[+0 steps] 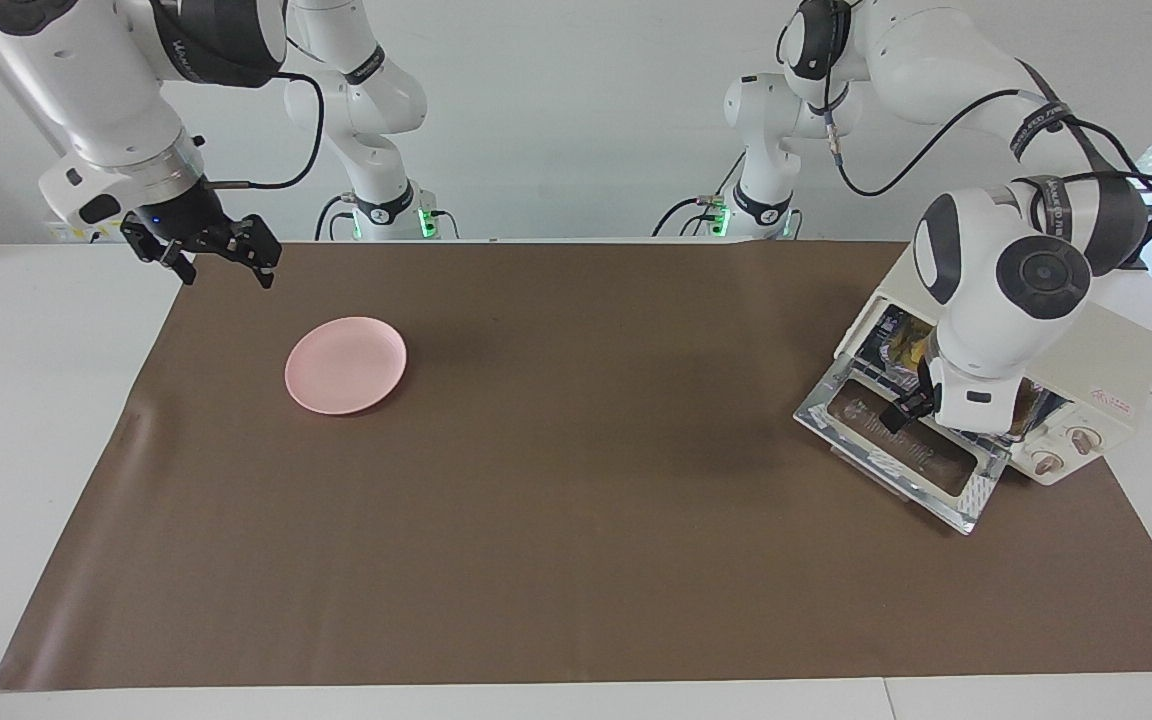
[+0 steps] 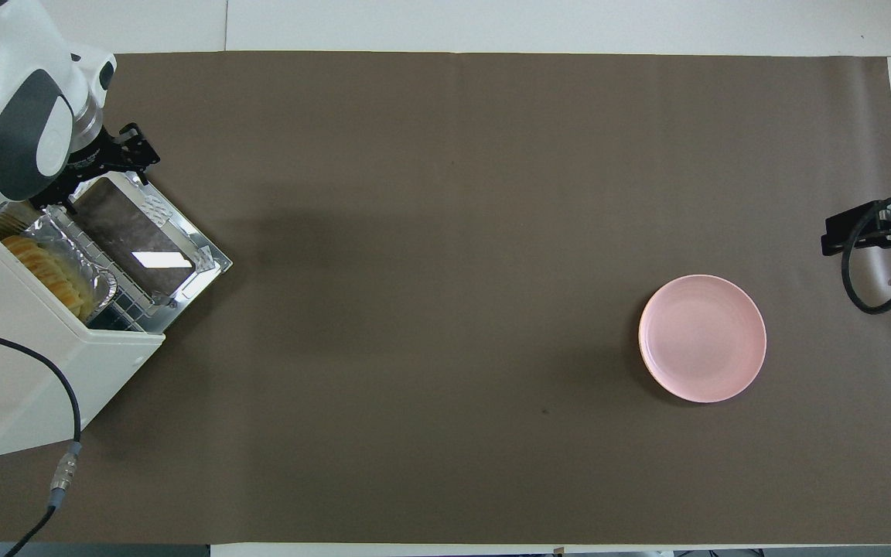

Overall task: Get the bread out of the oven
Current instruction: 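Reach the left gripper into the oven and grasp the foil tray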

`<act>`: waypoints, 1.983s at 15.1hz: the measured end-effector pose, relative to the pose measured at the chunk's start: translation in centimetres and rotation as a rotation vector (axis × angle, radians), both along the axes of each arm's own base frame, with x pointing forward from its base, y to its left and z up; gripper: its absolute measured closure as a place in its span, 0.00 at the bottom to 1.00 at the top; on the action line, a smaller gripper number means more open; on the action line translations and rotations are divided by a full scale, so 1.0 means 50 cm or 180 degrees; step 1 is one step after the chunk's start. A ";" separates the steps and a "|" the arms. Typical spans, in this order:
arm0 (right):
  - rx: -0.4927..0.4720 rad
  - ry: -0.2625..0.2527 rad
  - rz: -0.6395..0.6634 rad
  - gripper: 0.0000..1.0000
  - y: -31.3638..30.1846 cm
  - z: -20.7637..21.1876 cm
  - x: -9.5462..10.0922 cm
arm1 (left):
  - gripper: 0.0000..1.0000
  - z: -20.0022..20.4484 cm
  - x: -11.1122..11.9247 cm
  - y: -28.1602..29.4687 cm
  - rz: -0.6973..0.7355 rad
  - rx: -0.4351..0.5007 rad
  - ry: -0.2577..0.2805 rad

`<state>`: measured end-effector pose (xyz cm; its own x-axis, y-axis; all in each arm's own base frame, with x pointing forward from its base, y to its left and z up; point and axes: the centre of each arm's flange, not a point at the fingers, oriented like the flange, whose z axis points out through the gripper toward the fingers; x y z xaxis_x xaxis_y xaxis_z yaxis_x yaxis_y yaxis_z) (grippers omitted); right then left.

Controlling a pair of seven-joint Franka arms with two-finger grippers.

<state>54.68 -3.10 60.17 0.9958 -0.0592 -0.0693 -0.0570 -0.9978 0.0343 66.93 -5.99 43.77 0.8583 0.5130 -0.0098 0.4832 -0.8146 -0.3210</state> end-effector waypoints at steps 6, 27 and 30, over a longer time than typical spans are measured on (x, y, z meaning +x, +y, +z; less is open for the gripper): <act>0.0000 0.0000 0.0000 0.00 0.000 0.000 0.000 | 0.00 -0.073 -0.008 0.013 0.0314 0.0333 -0.0154; 0.0000 0.0000 0.0000 0.00 0.000 0.000 0.000 | 0.00 -0.123 -0.045 0.098 0.0367 0.0476 -0.0134; 0.0000 0.0000 0.0000 0.00 0.000 0.000 0.000 | 0.00 -0.130 -0.053 0.097 0.0354 0.0455 -0.0165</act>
<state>54.68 -3.10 60.17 0.9958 -0.0592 -0.0693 -0.0570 -0.9978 0.0343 64.27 -1.12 37.25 0.7936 0.5979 0.1127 0.5867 -0.7030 -0.4020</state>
